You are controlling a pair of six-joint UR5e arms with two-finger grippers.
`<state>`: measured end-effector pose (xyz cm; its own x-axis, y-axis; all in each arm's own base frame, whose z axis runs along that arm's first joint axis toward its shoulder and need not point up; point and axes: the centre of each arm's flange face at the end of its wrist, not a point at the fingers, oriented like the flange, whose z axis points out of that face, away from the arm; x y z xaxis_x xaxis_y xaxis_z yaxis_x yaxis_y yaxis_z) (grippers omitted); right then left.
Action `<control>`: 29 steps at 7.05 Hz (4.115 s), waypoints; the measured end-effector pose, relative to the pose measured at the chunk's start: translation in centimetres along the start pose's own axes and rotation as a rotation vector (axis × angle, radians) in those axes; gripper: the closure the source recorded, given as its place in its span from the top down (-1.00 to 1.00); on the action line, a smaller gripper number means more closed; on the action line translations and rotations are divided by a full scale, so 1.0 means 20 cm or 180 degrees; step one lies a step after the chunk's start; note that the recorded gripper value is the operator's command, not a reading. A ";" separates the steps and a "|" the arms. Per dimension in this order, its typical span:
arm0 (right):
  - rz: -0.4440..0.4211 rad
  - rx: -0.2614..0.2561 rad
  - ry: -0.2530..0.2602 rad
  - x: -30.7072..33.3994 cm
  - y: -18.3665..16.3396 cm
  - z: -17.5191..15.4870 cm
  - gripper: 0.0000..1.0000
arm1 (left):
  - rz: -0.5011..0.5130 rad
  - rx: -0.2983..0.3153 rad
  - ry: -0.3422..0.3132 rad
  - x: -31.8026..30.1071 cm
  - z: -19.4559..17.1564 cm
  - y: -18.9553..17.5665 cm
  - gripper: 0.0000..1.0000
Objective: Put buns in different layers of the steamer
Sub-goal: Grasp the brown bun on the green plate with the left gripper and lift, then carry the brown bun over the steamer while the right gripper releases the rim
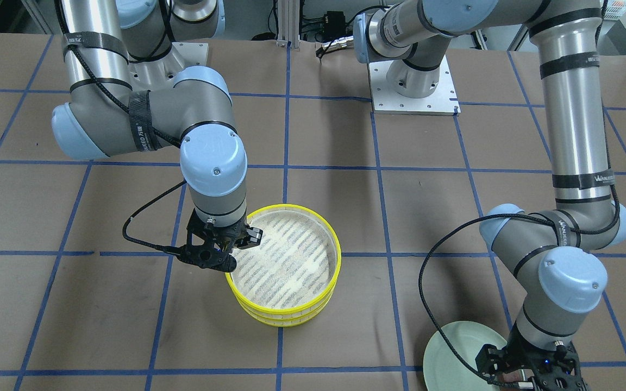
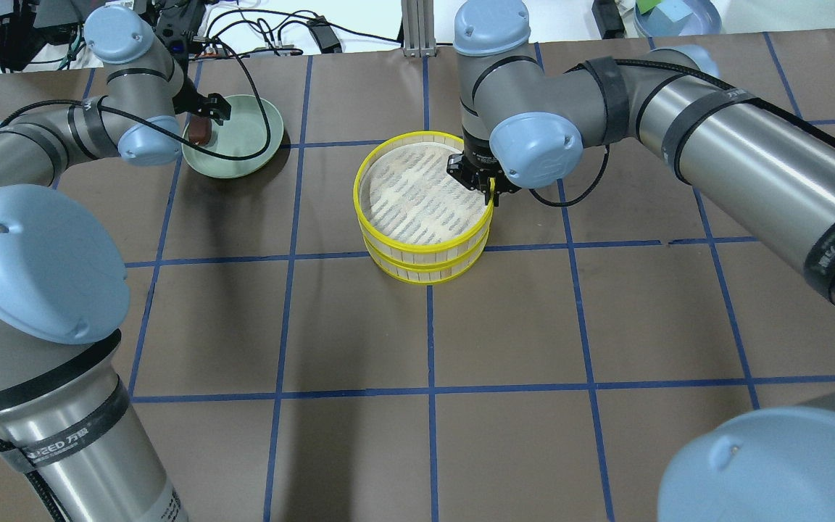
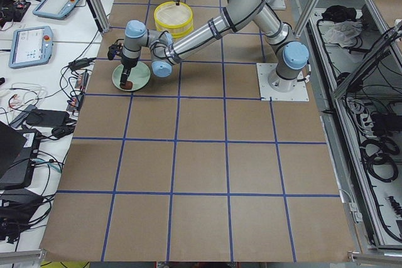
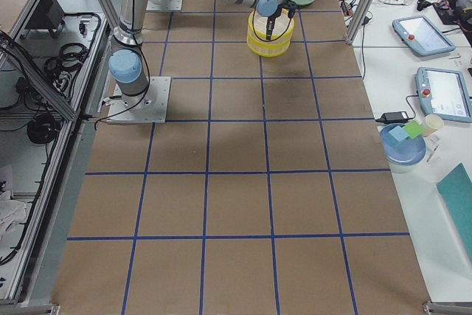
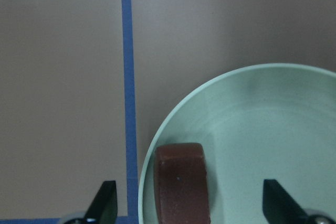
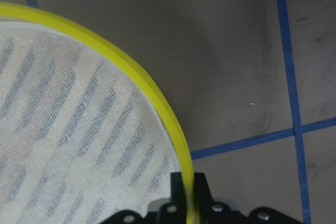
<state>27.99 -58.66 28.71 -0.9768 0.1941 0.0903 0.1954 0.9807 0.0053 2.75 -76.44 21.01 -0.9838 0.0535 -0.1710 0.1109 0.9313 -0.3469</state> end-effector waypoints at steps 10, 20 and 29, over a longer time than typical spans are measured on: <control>-0.0084 -0.0017 -0.0038 -0.06 0.05 -0.01 -1.00 | -0.0036 0.0015 0.0020 -0.03 -0.16 -0.04 -1.00; -0.0205 -0.0043 -0.0002 -0.05 0.12 -0.04 1.00 | -0.0236 -0.0042 0.0264 0.66 -0.91 0.00 -1.00; -0.0030 0.0275 -0.0254 0.66 0.51 -1.11 1.00 | -0.0451 -0.0493 0.0714 1.44 -1.30 0.39 -1.00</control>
<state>19.10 -46.66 52.04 -0.9831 0.1827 0.0110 0.1812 0.9801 -0.0806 -28.42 -58.27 37.40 -0.9964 -0.0188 0.0829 -0.0355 0.9781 -0.2051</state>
